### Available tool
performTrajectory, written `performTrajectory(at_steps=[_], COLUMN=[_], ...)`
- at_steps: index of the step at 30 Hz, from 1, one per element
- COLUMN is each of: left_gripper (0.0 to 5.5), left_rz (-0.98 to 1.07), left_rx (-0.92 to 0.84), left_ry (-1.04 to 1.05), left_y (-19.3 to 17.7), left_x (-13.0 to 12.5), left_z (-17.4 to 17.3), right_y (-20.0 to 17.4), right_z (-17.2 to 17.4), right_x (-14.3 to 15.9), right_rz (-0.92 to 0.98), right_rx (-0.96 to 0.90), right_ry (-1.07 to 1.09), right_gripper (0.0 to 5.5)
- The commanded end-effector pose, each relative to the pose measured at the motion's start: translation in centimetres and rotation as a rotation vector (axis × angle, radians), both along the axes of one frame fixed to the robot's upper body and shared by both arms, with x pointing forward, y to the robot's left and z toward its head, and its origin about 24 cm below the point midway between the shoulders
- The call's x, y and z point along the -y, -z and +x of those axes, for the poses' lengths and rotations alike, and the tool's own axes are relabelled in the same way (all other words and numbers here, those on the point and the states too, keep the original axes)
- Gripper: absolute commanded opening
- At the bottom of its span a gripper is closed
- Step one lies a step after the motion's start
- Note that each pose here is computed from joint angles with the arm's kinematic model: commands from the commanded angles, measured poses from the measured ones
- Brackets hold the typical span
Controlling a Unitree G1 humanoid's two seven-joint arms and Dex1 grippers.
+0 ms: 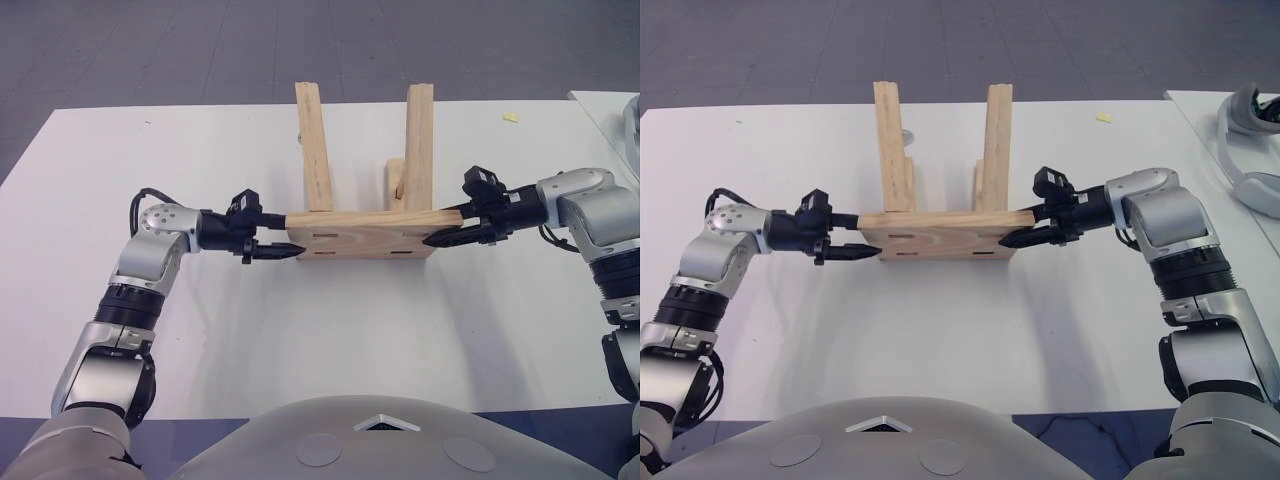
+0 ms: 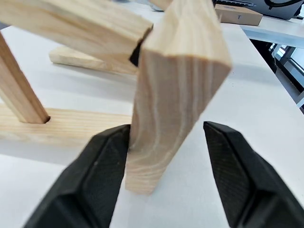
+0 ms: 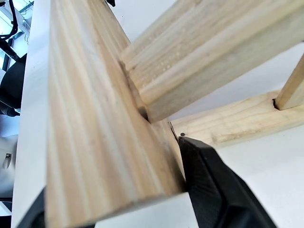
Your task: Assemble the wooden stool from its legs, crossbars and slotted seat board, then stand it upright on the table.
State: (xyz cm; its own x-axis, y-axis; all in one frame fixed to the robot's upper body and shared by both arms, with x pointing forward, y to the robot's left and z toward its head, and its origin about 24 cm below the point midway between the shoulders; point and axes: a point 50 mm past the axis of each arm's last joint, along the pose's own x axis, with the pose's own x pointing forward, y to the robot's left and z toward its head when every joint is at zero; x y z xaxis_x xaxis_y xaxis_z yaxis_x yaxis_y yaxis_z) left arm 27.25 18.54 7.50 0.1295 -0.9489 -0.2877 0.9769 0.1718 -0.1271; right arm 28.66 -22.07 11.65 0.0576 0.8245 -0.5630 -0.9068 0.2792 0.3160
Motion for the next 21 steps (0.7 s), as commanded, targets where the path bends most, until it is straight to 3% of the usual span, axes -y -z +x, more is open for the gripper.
performTrajectory(at_steps=[1, 5, 13, 18, 21], left_gripper=[2.24, 1.61, 1.6, 1.6, 1.61], left_rz=[0.015, 0.0, -0.091, -0.34, -0.446], left_rx=[0.001, 0.009, 0.022, 0.004, -0.052], left_ry=[-0.01, -0.016, -0.04, -0.165, -0.173], left_y=[0.3, 0.2, -2.4, -12.3, -15.9], left_x=[-0.1, 0.1, 1.1, 1.8, 2.1], left_z=[0.1, 0.3, 1.3, 5.7, 6.6], right_y=[-0.4, -0.2, -0.5, -6.7, -8.7], right_z=[0.0, -0.2, 0.1, 3.3, 3.7], right_x=[0.0, -0.2, -0.7, -3.0, -4.4], right_rz=[0.0, 0.005, 0.061, 0.331, 0.409], right_rx=[0.008, 0.005, 0.039, 0.117, 0.108], right_ry=[-0.003, -0.005, 0.068, 0.287, 0.32], right_gripper=[2.39, 2.36, 2.28, 2.24, 2.24])
